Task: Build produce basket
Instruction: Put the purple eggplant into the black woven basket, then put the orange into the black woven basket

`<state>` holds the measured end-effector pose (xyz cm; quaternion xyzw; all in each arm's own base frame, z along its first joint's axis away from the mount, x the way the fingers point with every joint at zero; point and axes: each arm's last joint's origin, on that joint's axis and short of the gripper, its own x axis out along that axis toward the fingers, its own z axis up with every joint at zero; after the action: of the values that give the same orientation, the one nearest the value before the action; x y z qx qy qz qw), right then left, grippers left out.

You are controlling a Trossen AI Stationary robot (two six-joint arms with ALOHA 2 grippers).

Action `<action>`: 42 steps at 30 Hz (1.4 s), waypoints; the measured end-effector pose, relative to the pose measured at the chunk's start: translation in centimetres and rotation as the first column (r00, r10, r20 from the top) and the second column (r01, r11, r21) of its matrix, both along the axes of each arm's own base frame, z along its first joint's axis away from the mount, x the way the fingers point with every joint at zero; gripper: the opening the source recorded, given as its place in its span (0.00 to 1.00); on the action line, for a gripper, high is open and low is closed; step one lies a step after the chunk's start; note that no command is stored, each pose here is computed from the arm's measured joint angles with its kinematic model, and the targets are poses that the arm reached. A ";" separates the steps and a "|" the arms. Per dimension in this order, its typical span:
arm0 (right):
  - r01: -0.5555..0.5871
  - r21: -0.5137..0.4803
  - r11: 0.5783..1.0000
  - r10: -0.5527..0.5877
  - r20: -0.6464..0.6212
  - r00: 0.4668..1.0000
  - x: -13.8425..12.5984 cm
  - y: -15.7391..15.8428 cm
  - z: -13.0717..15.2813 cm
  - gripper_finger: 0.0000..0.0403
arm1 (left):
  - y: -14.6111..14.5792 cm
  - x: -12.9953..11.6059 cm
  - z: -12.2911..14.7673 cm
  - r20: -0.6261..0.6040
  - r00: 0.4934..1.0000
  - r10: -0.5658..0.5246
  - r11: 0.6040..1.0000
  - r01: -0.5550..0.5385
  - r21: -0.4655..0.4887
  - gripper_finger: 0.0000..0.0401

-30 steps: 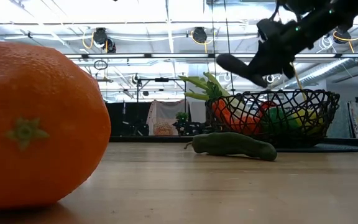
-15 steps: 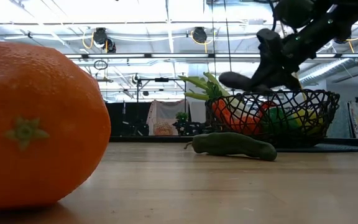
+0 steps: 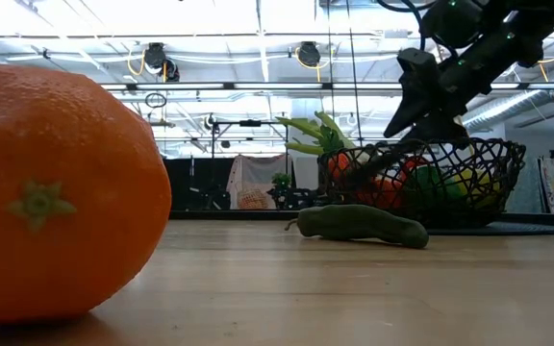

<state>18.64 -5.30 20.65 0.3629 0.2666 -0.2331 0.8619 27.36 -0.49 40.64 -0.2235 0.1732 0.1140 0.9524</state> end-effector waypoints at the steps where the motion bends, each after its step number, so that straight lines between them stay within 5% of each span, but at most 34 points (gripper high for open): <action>1: 0.001 0.001 1.000 -0.001 0.004 1.000 0.0 0.0 0.1 0.42 | 0.0 0.0 0.0 0.000 1.000 0.001 1.000 -0.001 -0.004 0.35; 8: 0.018 -0.003 1.000 -0.018 0.112 0.994 -0.4 0.1 1.4 0.53 | -0.8 0.0 -0.1 -0.002 1.000 -0.025 0.999 0.025 -0.026 0.35; 23: -0.034 -0.008 0.999 0.034 0.481 0.876 -0.6 1.9 5.7 0.52 | -3.6 -1.2 -2.7 -0.273 0.954 -0.125 0.992 0.116 -0.047 0.35; 42: -0.166 0.014 0.986 0.139 0.483 0.865 -0.4 7.0 5.7 0.52 | -8.3 0.0 -5.0 -0.364 0.894 -0.260 0.964 0.264 -0.038 0.41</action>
<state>18.28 1.74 26.33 0.4108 0.0788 -0.0596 0.9063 27.36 -8.76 35.61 -0.1668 0.3752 0.0254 0.9115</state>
